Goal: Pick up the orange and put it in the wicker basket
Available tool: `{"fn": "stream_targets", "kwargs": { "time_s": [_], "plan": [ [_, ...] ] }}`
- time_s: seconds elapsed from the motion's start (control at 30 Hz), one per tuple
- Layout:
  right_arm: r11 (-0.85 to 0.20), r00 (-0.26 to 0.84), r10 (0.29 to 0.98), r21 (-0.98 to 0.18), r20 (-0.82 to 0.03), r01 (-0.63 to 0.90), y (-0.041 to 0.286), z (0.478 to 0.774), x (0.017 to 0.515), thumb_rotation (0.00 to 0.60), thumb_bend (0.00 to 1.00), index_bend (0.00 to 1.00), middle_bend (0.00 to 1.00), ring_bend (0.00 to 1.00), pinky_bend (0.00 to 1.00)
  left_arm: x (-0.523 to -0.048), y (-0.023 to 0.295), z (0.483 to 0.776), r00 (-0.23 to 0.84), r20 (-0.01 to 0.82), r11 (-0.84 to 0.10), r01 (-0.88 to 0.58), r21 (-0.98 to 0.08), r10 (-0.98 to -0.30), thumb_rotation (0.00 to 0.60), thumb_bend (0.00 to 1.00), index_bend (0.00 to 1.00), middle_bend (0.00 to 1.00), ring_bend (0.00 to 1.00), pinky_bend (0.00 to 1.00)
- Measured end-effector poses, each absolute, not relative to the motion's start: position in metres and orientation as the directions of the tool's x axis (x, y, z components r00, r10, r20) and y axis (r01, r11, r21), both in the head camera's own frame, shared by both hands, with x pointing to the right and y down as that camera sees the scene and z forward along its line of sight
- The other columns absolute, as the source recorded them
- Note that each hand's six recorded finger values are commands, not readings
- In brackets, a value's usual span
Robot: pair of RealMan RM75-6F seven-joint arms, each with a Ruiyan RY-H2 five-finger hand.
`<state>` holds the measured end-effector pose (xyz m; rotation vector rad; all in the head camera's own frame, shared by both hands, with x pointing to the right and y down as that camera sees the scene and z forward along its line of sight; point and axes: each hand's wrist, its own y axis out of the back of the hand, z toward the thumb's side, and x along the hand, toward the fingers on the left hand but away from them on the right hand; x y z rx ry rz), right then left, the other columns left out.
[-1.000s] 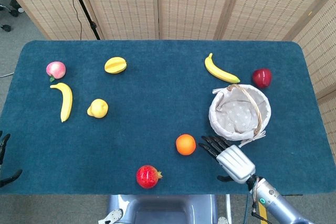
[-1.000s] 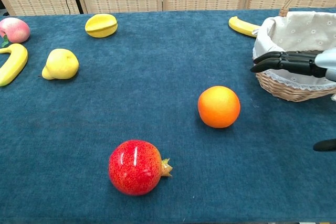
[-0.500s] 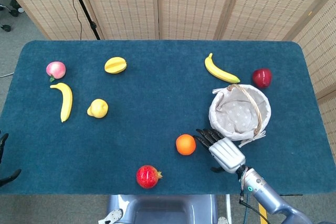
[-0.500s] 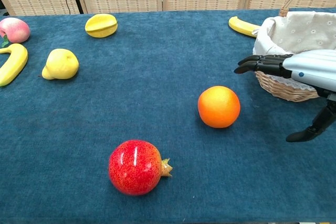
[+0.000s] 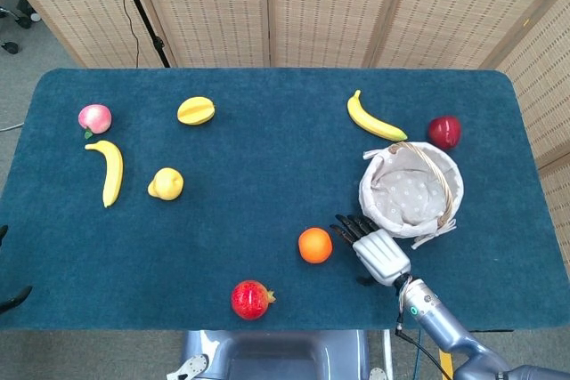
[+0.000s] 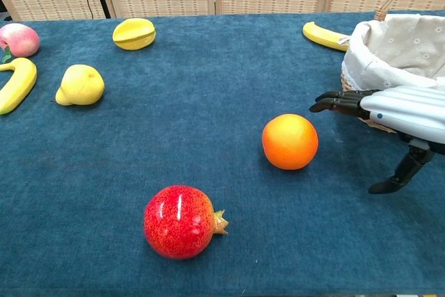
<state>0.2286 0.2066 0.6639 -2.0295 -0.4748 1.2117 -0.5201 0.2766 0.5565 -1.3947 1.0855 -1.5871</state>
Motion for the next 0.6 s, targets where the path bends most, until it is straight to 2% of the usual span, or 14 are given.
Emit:
{"fn": "stream_targets", "kwargs": {
  "time_s": [0.2,0.6],
  "plan": [
    [-0.681,0.493,0.627,-0.732,-0.603,-0.029,0.209,0.671,0.221,0.6,0.05,0.0,0.02,0.02,0.08,-0.52,0.277,0.557,-0.127,0.361,-0.364,0.0,-0.932,-0.924,0.6,0.0,0.0,0.0,0.0,0.0],
    [-0.674,0.524,0.631,-0.739,-0.572,0.005,0.219,0.658,0.198,0.6,0.05,0.02,0.02,0.03,0.09,-0.521,0.276,0.558,-0.13,0.363,-0.366,-0.002,-0.931,-0.923,0.6,0.0,0.0,0.0,0.0,0.0]
  ]
}}
